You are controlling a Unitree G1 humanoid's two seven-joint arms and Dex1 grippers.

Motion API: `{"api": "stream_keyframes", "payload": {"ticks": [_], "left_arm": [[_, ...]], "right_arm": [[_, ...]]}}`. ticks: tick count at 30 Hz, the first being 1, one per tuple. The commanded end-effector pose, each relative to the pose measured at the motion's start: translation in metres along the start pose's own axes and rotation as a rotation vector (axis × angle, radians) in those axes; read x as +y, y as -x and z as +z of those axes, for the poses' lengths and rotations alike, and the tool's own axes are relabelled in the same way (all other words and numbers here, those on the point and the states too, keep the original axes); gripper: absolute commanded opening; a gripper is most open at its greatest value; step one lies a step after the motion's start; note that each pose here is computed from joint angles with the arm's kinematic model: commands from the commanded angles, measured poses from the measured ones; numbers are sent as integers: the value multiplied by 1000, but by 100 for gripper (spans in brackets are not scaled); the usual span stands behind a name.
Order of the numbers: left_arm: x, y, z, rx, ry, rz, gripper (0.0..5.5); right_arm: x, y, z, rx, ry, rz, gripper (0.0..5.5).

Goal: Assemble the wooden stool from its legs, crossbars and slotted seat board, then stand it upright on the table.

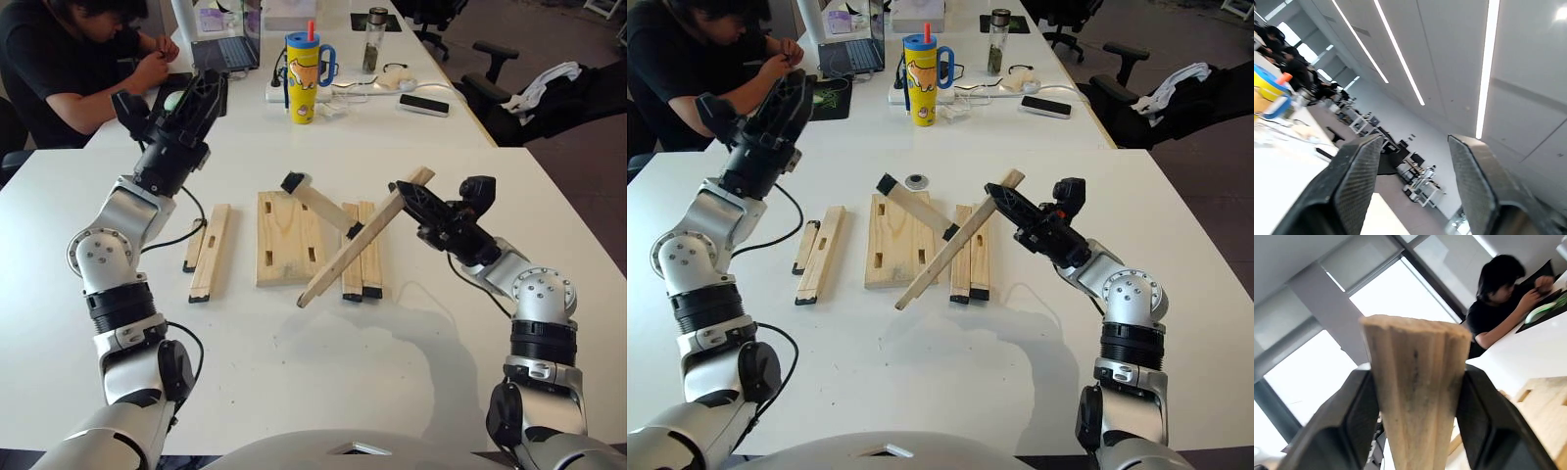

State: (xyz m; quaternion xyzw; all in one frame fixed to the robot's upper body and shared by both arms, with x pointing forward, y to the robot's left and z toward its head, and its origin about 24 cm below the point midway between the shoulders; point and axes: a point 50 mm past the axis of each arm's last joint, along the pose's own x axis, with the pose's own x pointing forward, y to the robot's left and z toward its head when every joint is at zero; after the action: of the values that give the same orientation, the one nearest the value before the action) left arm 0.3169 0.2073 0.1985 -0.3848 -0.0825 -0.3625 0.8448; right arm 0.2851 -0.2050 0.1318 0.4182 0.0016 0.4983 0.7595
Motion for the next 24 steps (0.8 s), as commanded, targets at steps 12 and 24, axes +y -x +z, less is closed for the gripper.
{"api": "stream_keyframes", "payload": {"ticks": [12,24], "left_arm": [[21,39,-133,953,-841,-341,400],[36,45,-163,1157,-901,-425,400]], "right_arm": [[-18,-58,49,85,367,186,208],[-35,-72,32,247,425,246,207]]}}
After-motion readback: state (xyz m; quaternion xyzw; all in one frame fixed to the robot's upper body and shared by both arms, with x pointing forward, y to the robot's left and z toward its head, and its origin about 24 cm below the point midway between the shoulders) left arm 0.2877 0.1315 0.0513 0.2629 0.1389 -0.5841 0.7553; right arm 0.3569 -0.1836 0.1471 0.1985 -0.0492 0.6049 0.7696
